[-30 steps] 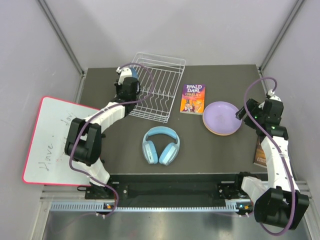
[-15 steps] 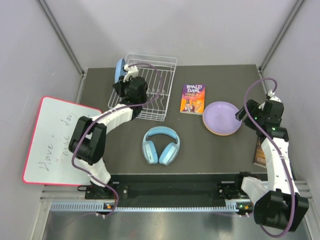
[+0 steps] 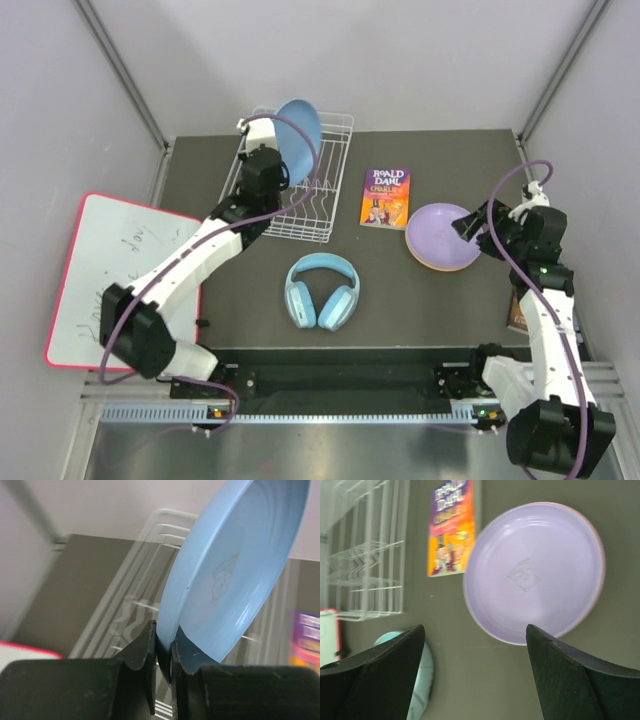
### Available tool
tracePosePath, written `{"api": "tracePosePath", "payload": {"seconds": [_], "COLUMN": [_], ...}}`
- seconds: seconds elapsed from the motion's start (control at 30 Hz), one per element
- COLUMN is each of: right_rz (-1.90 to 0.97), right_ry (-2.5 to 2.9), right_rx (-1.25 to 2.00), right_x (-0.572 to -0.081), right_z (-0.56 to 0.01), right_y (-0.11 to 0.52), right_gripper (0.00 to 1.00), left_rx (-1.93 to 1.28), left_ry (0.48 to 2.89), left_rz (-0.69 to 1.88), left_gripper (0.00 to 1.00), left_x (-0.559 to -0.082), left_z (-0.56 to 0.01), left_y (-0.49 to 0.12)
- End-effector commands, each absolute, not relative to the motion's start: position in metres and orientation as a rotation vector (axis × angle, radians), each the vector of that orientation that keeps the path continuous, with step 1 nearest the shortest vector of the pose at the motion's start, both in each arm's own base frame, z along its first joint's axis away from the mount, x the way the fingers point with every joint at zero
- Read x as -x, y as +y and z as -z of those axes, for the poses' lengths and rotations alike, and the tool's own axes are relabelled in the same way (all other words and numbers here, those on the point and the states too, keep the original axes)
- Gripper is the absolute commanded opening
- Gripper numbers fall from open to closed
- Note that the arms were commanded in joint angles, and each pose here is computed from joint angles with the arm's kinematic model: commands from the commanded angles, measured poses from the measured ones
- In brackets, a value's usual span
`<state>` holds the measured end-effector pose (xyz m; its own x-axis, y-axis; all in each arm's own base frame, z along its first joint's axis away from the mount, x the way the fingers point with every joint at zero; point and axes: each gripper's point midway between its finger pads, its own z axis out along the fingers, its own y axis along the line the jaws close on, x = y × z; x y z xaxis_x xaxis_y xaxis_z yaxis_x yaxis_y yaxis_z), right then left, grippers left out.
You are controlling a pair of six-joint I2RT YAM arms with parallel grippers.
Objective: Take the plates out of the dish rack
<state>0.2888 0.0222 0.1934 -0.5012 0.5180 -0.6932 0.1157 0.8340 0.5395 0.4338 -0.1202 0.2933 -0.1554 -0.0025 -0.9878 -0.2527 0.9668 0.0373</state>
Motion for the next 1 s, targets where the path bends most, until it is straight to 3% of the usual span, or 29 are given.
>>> {"api": "tracePosePath", "payload": {"seconds": [0.0,0.23,0.8,0.83,0.9,0.93,0.97], "right_rz": [-0.767,-0.833,-0.808,-0.809,-0.811,-0.842,-0.870], "right_ry": [1.903,1.890,1.979,1.979,2.006,1.997,1.985], "right_rx": [-0.291,-0.199,-0.115,-0.114,-0.115,-0.091,-0.076], "right_x": [-0.299,-0.310,-0.345,-0.346,-0.346,-0.346,-0.346], "right_z": [-0.237,-0.245,-0.229,-0.228,-0.217,-0.219,-0.220], "right_y": [0.069,0.114,0.165,0.166,0.168,0.172,0.176], "right_gripper": [0.83,0.84,0.79,0.66,0.51,0.34,0.26], "left_rx": [0.048,-0.049,-0.116,-0.122,-0.150,-0.164,-0.181], "left_ry": [1.823,1.917,1.972,1.970,1.960,1.957,1.942], "left_rz": [0.467,0.803,0.908,0.918,0.956,0.971,0.988], "left_gripper": [0.00,0.00,0.00,0.00,0.00,0.00,0.00], "left_x": [-0.396,-0.365,-0.330,-0.329,-0.325,-0.323,-0.322], "left_z": [-0.312,-0.297,-0.270,-0.271,-0.273,-0.274,-0.274], "left_y": [-0.211,-0.264,-0.299,-0.300,-0.306,-0.308,-0.311]}}
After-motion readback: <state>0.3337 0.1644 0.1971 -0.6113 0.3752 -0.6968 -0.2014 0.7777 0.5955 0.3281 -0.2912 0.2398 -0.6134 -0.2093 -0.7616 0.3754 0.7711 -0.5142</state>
